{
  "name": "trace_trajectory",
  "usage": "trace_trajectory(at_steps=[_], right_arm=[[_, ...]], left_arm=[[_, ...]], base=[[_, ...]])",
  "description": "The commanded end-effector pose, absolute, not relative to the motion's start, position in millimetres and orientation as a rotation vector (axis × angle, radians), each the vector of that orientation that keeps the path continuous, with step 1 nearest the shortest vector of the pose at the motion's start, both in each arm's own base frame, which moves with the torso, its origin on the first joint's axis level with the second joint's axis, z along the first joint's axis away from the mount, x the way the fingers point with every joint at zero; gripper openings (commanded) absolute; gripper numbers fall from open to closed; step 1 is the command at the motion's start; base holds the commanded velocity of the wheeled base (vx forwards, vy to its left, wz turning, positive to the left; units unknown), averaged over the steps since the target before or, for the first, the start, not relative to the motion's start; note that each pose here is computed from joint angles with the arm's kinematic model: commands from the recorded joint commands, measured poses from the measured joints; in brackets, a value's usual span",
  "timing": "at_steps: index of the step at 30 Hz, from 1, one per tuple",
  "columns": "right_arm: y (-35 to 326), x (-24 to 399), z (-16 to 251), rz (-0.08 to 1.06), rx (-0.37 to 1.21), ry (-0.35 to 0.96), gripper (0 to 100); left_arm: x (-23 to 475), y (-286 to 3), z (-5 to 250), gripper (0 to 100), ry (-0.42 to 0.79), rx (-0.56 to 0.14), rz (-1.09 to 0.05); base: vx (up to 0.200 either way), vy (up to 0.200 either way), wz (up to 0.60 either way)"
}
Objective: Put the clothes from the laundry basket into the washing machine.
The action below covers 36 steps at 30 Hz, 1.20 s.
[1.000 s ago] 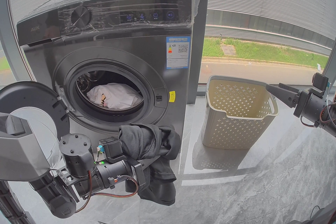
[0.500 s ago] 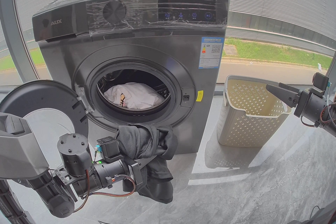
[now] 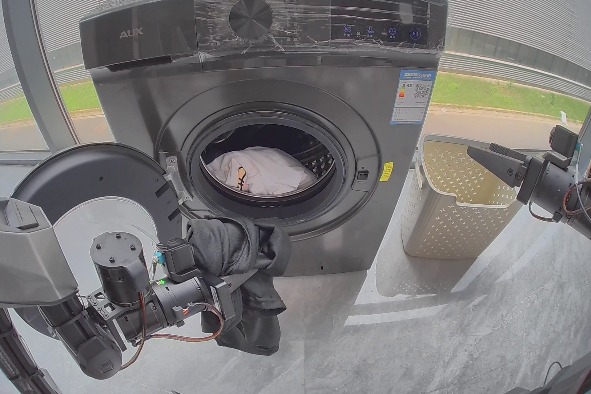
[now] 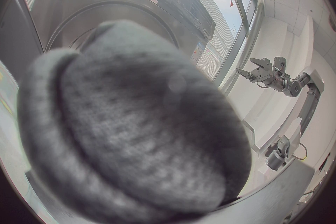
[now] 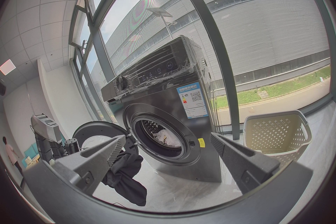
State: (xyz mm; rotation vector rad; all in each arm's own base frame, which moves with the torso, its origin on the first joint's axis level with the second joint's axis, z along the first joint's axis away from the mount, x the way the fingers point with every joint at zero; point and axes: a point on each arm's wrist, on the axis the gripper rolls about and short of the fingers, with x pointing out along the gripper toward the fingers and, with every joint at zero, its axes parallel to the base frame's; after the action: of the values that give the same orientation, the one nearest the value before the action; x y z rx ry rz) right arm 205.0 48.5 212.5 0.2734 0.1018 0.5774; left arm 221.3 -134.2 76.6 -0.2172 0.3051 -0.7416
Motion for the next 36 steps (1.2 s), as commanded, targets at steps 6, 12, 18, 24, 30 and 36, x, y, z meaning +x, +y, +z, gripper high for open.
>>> trace_trajectory(at_steps=[6, 12, 18, 24, 30, 36], right_arm=[[49.0, 205.4, 212.5, 0.579, 0.273, 0.102, 100], [49.0, 205.4, 212.5, 0.579, 0.273, 0.102, 100], [49.0, 205.3, 212.1, 0.579, 0.278, 0.105, 100], [49.0, 205.4, 212.4, 0.579, 0.276, 0.104, 100], [48.9, 205.0, 212.3, 0.579, 0.275, 0.104, 100], [48.8, 204.6, 212.6, 0.579, 0.275, 0.102, 100]], left_arm=[[224.2, -133.0, 80.5, 0, 0.290, -0.230, -0.733], [225.0, -133.0, 80.5, 0, 0.290, -0.231, -0.731], [224.7, -131.4, 79.3, 0, 0.296, -0.232, -0.724], [229.6, -129.0, 77.0, 0, 0.298, -0.234, -0.720], [240.4, -134.0, 77.2, 0, 0.276, -0.233, -0.731], [250.3, -138.6, 69.2, 0, 0.281, -0.223, -0.707]], base=[[0.000, 0.000, 0.00], [0.000, 0.000, 0.00], [0.000, 0.000, 0.00], [0.067, 0.000, 0.00], [0.200, 0.000, 0.00], [0.200, 0.000, 0.00]])
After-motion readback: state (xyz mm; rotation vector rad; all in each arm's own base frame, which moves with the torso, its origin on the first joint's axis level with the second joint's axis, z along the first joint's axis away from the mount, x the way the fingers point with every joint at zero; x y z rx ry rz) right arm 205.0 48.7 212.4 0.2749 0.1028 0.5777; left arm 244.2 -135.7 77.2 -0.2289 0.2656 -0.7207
